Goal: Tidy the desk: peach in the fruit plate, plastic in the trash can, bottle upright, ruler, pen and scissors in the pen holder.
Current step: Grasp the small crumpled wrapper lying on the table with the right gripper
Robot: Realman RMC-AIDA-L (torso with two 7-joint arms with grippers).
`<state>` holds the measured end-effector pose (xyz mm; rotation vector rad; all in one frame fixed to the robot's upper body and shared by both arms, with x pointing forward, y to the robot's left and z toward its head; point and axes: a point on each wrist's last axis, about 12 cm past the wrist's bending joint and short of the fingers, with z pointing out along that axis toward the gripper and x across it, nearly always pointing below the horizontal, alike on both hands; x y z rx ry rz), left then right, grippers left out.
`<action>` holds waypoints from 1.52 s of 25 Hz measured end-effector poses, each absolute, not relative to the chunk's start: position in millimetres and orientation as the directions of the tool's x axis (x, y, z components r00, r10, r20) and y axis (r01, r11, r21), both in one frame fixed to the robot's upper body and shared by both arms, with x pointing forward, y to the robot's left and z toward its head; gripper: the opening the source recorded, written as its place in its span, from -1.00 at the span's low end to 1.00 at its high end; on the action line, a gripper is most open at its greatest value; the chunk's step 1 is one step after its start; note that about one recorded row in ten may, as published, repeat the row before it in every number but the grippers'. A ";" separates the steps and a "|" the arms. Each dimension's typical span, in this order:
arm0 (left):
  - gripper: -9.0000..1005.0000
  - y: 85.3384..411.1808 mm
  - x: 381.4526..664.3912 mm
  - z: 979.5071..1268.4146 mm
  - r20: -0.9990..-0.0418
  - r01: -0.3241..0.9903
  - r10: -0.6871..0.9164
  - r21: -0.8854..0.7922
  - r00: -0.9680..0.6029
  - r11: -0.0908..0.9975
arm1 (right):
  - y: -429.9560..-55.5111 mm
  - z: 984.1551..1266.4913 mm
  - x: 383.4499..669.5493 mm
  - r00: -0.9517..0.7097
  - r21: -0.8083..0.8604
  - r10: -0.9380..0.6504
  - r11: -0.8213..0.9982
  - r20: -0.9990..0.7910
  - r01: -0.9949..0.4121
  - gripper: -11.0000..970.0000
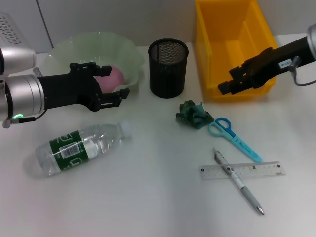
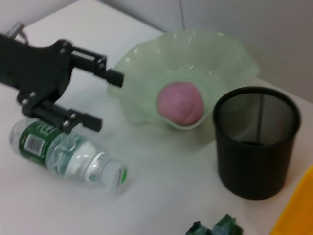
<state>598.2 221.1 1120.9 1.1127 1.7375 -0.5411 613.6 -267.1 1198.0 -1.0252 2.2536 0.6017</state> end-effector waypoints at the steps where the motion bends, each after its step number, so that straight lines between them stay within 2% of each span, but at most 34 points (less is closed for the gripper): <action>1: 0.47 221.4 598.6 1120.6 -0.892 0.864 0.437 0.125 -0.117 0.488 | -264.0 1197.8 613.9 -0.531 0.156 -0.529 0.595 -0.662 -0.788 0.30; 7: 0.47 221.8 599.6 1120.2 -0.891 0.860 0.439 0.130 -0.118 0.494 | -240.6 1193.1 614.8 -0.516 0.153 -0.606 0.548 -0.605 -0.822 0.30; 14: 0.47 222.3 599.5 1117.5 -0.889 0.857 0.441 0.130 -0.121 0.498 | -232.7 1183.9 617.2 -0.539 0.119 -0.659 0.570 -0.525 -0.813 0.30; 27: 0.47 221.2 599.3 1116.9 -0.888 0.859 0.443 0.130 -0.121 0.495 | -213.5 1173.0 627.6 -0.509 0.011 -0.716 0.575 -0.478 -0.818 0.30; 38: 0.47 217.5 599.7 1117.2 -0.886 0.866 0.450 0.134 -0.113 0.482 | -200.2 1167.1 637.7 -0.495 -0.003 -0.721 0.567 -0.485 -0.824 0.30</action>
